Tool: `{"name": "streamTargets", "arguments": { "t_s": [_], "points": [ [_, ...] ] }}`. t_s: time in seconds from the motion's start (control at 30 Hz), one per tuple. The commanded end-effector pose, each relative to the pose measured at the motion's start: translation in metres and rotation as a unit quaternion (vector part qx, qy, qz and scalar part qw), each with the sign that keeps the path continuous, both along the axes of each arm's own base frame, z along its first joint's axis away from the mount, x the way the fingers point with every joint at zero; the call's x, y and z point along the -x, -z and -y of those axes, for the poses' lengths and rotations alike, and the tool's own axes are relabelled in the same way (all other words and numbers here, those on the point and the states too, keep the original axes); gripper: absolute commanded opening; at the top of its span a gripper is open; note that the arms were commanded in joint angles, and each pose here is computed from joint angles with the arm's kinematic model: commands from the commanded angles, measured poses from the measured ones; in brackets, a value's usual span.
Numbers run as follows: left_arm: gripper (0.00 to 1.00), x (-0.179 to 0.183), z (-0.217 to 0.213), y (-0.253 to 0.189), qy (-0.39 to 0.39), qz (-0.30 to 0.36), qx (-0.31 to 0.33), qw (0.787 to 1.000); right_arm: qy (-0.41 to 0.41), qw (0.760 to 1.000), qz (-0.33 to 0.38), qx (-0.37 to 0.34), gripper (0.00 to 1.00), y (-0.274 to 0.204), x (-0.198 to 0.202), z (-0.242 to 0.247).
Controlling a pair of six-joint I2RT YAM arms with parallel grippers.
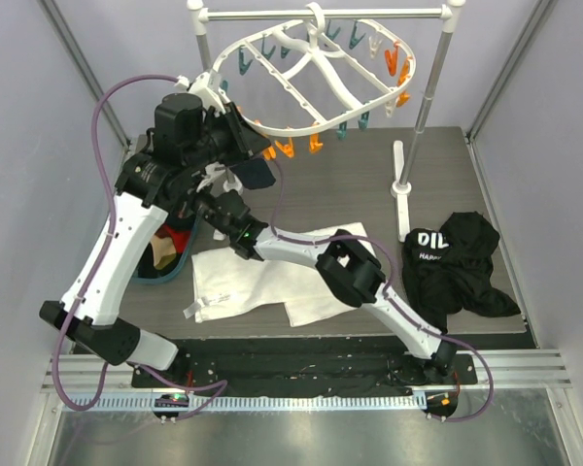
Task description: Remove the socks clipped to the hanger
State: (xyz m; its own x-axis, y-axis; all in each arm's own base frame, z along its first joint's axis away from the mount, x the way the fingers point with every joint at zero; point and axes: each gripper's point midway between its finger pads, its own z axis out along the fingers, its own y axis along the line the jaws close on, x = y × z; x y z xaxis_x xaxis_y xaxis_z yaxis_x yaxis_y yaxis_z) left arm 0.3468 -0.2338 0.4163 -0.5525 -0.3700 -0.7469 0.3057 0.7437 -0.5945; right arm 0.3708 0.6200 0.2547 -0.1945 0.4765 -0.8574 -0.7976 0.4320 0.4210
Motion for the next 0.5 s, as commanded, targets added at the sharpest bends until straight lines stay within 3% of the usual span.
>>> {"name": "streamTargets", "arguments": {
  "t_s": [0.0,0.13,0.2,0.23,0.3,0.47],
  "points": [
    [0.00,0.012,0.003,-0.039,0.021,0.051,0.038,0.998,-0.100,0.993,-0.027,-0.064,0.08,-0.019,0.030,-0.027],
    [0.00,0.012,0.003,-0.041,0.021,0.055,0.041,0.997,-0.145,0.978,-0.107,-0.108,0.09,-0.003,0.040,-0.043],
    [0.00,0.011,0.003,-0.042,0.021,0.057,0.042,0.997,-0.158,0.970,-0.156,-0.096,0.09,0.030,0.042,-0.055],
    [0.00,0.011,0.003,-0.042,0.021,0.058,0.040,0.997,-0.163,0.969,-0.158,-0.102,0.10,0.024,0.042,-0.059],
    [0.00,0.011,0.003,-0.041,0.021,0.058,0.038,0.997,-0.165,0.966,-0.186,-0.074,0.21,0.051,0.042,-0.067],
    [0.00,0.010,0.000,-0.040,0.014,0.059,0.033,0.998,-0.129,0.973,-0.191,-0.024,0.60,0.043,0.028,-0.061]
  ]
}}
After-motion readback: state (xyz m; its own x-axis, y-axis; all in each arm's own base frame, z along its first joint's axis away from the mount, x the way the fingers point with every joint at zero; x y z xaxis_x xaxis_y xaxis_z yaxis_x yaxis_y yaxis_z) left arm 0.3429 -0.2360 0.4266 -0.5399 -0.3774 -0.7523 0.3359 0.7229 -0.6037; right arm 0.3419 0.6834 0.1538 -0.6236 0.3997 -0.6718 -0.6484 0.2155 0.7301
